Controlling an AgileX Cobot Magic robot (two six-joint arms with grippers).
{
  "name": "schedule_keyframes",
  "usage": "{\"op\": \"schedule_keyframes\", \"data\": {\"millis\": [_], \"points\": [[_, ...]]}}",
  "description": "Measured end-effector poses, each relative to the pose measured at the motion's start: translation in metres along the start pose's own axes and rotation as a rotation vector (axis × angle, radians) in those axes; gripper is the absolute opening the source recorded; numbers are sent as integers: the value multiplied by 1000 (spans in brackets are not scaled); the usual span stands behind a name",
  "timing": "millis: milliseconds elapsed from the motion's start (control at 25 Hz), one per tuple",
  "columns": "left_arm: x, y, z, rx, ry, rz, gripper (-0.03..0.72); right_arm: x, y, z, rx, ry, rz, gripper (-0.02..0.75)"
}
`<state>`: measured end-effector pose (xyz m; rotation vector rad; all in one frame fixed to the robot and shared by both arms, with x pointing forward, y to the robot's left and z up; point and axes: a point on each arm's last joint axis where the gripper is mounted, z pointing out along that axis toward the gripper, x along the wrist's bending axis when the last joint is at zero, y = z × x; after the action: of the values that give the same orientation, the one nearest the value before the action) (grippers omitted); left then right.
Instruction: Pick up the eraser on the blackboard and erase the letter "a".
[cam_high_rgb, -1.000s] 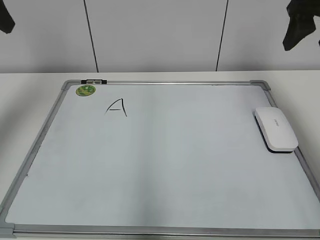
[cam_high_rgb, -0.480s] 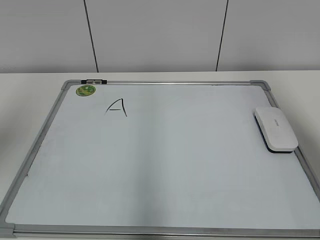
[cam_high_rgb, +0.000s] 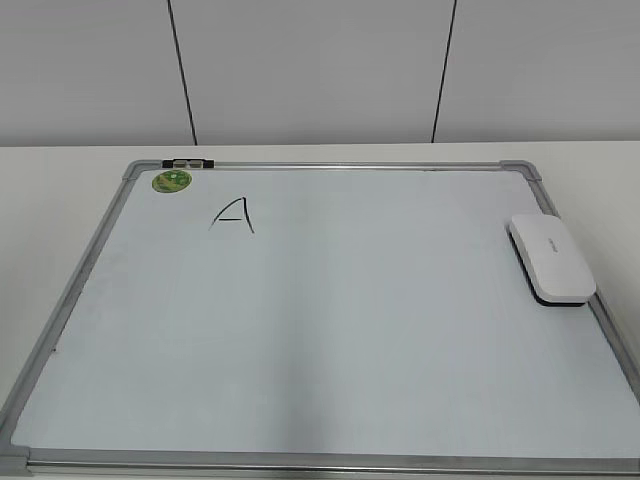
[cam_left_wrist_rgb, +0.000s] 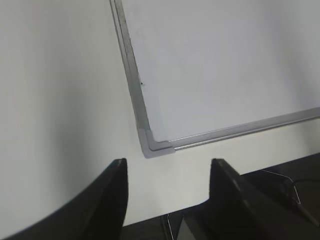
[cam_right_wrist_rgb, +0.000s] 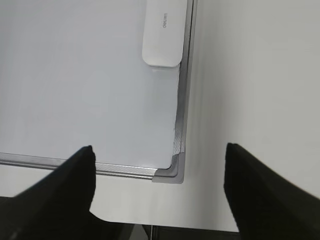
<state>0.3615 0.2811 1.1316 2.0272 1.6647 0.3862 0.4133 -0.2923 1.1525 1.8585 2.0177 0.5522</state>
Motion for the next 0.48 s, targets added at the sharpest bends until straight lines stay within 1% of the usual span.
{"op": "schedule_keyframes", "data": {"millis": [160, 360, 480], "points": [[-4, -29, -3, -27, 2, 4, 389, 2, -27, -8, -24, 3, 14, 592], [-6, -59, 3, -30, 2, 1, 389, 6, -60, -11, -45, 18, 62, 592], [-7, -77, 8, -33, 4, 2, 389, 8, -80, -16, -81, 26, 78, 592]]}}
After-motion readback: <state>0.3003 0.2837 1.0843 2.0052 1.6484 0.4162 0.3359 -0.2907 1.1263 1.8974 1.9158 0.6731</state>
